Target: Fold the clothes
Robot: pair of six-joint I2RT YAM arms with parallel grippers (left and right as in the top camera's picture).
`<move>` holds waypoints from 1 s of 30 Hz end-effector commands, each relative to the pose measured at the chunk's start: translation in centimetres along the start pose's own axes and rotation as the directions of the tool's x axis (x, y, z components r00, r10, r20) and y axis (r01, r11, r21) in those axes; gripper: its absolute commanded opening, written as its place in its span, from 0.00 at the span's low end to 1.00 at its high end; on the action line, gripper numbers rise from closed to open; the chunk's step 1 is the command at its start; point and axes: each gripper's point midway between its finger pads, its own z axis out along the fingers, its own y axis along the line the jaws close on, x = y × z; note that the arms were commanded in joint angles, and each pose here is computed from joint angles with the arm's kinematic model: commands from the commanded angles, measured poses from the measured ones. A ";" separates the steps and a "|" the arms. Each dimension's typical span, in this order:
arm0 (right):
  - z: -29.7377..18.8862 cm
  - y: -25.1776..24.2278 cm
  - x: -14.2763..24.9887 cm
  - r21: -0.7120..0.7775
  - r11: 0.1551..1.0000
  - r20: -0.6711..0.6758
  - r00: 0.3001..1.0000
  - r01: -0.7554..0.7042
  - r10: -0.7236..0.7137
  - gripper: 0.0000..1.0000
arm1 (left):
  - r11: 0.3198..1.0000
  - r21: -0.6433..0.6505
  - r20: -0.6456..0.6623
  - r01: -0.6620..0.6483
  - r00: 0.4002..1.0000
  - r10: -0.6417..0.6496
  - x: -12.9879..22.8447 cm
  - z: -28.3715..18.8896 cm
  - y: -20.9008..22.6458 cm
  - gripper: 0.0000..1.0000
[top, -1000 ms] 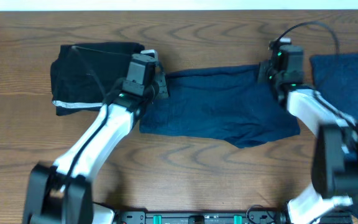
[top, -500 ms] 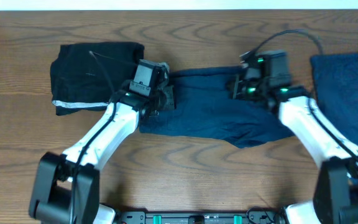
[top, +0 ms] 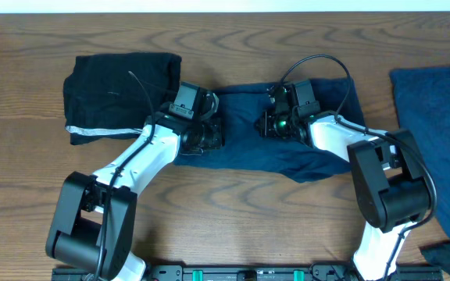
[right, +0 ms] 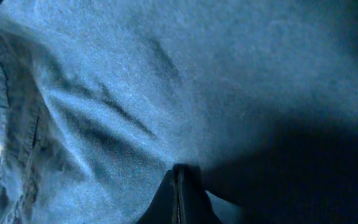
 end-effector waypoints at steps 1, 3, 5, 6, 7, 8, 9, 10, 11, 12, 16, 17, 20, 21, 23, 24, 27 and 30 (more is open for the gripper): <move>1.6 -1.4 2.4 0.002 0.998 -0.077 0.995 -0.059 0.059 0.01 | 1.000 -0.007 -0.044 0.019 0.999 -0.019 1.2 1.0 0.8 0.06; 0.5 0.2 0.8 -0.052 0.998 -0.048 0.998 -0.042 0.040 0.01 | 1.000 -0.008 -0.044 0.019 0.999 -0.019 1.2 1.0 0.8 0.06; -1.1 1.7 -1.2 -0.074 0.997 0.011 1.000 -0.009 0.010 0.01 | 1.000 -0.008 -0.044 0.019 0.999 -0.019 1.2 1.0 0.8 0.06; -2.2 2.5 -2.4 -0.077 0.997 0.054 0.999 0.011 -0.007 0.01 | 1.000 -0.009 -0.046 0.019 0.999 -0.020 1.2 1.0 0.8 0.06; -3.3 3.1 -3.7 -0.075 0.997 0.101 0.995 0.032 -0.025 0.01 | 1.000 -0.010 -0.049 0.021 0.999 -0.021 1.3 1.0 0.8 0.06; -4.4 3.7 -4.8 -0.071 0.996 0.146 0.989 0.051 -0.040 0.01 | 1.000 -0.011 -0.051 0.021 0.998 -0.022 1.3 1.0 0.8 0.06; -5.5 4.1 -6.0 -0.056 0.996 0.198 0.979 0.067 -0.055 0.01 | 1.000 -0.011 -0.052 0.022 0.998 -0.022 1.4 1.0 0.8 0.06; -6.5 4.3 -7.0 -0.035 0.996 0.242 0.968 0.077 -0.066 0.01 | 1.000 -0.012 -0.052 0.022 0.998 -0.022 1.4 1.0 0.9 0.06; -7.3 4.2 -7.8 -0.007 0.997 0.279 0.958 0.079 -0.074 0.01 | 1.000 -0.011 -0.051 0.022 0.998 -0.022 1.4 1.0 0.8 0.06; -8.0 4.0 -8.4 0.030 0.997 0.312 0.947 0.073 -0.079 0.01 | 1.000 -0.011 -0.051 0.022 0.998 -0.022 1.4 1.0 0.8 0.06; -8.0 3.0 -8.8 0.098 0.994 0.338 0.938 0.053 -0.083 0.01 | 1.000 -0.012 -0.050 0.021 0.999 -0.022 1.3 1.0 0.9 0.06; -7.6 2.8 -8.5 0.101 0.994 0.326 0.942 0.051 -0.081 0.01 | 1.000 -0.018 -0.047 0.021 0.999 -0.021 1.3 1.0 1.0 0.06; -5.8 1.6 -7.6 0.121 0.992 0.286 0.956 0.035 -0.069 0.01 | 0.998 -0.051 -0.032 0.020 0.999 -0.022 1.0 1.0 1.5 0.06; -5.0 0.9 -7.2 0.138 0.990 0.274 0.959 0.027 -0.065 0.01 | 0.998 -0.055 -0.030 0.020 0.999 -0.022 1.0 1.0 1.6 0.06; -3.7 -0.5 -6.7 0.175 0.985 0.260 0.964 0.012 -0.058 0.01 | 0.998 -0.055 -0.030 0.020 0.999 -0.022 1.0 1.0 1.6 0.06; -2.7 -1.4 -6.5 0.192 0.981 0.254 0.966 0.006 -0.056 0.01 | 0.998 -0.055 -0.030 0.020 0.999 -0.022 1.0 1.0 1.6 0.06; -0.5 -2.6 -6.3 0.189 0.982 0.257 0.964 0.011 -0.060 0.04 | 0.998 -0.055 -0.030 0.019 0.999 -0.021 1.0 1.0 1.6 0.06; 0.9 -3.0 -6.8 0.170 0.984 0.282 0.955 0.047 -0.094 0.06 | 0.999 -0.055 -0.031 -0.001 1.000 -0.001 1.0 1.0 1.6 0.06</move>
